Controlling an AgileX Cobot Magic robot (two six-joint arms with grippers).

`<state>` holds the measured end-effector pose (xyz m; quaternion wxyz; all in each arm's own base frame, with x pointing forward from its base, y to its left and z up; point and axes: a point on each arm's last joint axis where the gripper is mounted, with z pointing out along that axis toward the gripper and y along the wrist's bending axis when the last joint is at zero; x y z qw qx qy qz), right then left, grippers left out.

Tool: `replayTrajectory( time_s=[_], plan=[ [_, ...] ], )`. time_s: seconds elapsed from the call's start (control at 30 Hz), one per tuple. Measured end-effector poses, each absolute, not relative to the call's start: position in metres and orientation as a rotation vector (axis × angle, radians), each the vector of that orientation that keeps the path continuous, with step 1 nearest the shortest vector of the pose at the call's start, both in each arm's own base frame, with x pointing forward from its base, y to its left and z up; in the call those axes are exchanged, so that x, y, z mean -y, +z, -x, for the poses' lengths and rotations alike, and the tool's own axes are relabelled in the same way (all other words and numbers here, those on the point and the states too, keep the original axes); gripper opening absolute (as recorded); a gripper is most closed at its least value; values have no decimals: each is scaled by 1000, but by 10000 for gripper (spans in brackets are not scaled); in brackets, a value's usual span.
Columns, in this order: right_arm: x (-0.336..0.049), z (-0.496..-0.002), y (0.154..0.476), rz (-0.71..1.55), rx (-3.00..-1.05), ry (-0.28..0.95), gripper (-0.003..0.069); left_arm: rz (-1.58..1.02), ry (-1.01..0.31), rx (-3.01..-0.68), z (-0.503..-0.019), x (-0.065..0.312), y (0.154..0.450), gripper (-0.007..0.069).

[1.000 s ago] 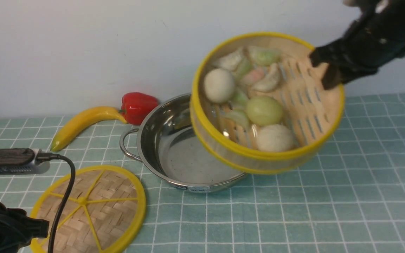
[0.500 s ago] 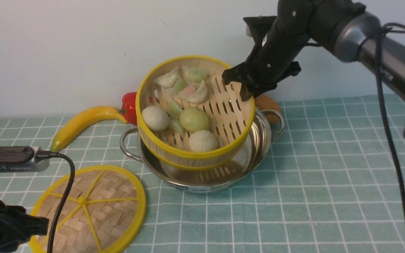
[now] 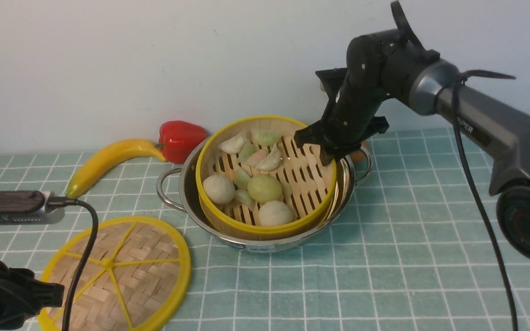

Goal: Place the steamer in the pot on the blue tablecloth, and put the lid on the steamer.
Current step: 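Place the bamboo steamer basket of food into the steel pot with the right gripper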

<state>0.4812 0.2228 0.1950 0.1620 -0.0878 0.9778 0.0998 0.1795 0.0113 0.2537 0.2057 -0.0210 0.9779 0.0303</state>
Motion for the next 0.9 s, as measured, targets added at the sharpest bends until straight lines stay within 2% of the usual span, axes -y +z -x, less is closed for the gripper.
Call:
replayTrajectory(
  time_s=[0.13, 0.27, 0.5, 0.53, 0.57, 0.67, 0.77, 0.83, 0.87, 0.9],
  plan=[
    [-223, -481, 195, 251, -2788, 284, 76, 55, 82, -2677, -184, -11, 256, 243],
    [-223, -481, 195, 249, -2789, 291, 107, 52, 80, -2631, -187, -11, 258, 243],
    [-225, -482, 198, 240, -2771, 325, 272, 46, 74, -2540, -195, -11, 262, 243],
    [-225, -482, 198, 240, -2771, 325, 278, 46, 74, -2537, -195, -11, 262, 243],
    [-226, -482, 199, 239, -2769, 331, 321, 47, 69, -2521, -197, -11, 262, 243],
    [-226, -482, 201, 237, -2765, 337, 391, 48, 65, -2525, -203, -11, 257, 243],
    [-225, -480, 215, 245, -2742, 349, 442, 47, 62, -2551, -211, -11, 249, 243],
    [-224, -476, 236, 258, -2698, 360, 465, 48, 57, -2570, -221, -11, 239, 243],
    [-222, -473, 250, 265, -2670, 367, 470, 53, 50, -2576, -224, -10, 236, 243],
    [-218, -465, 284, 279, -2602, 379, 477, 73, 26, -2588, -236, -10, 229, 243]
  ],
)
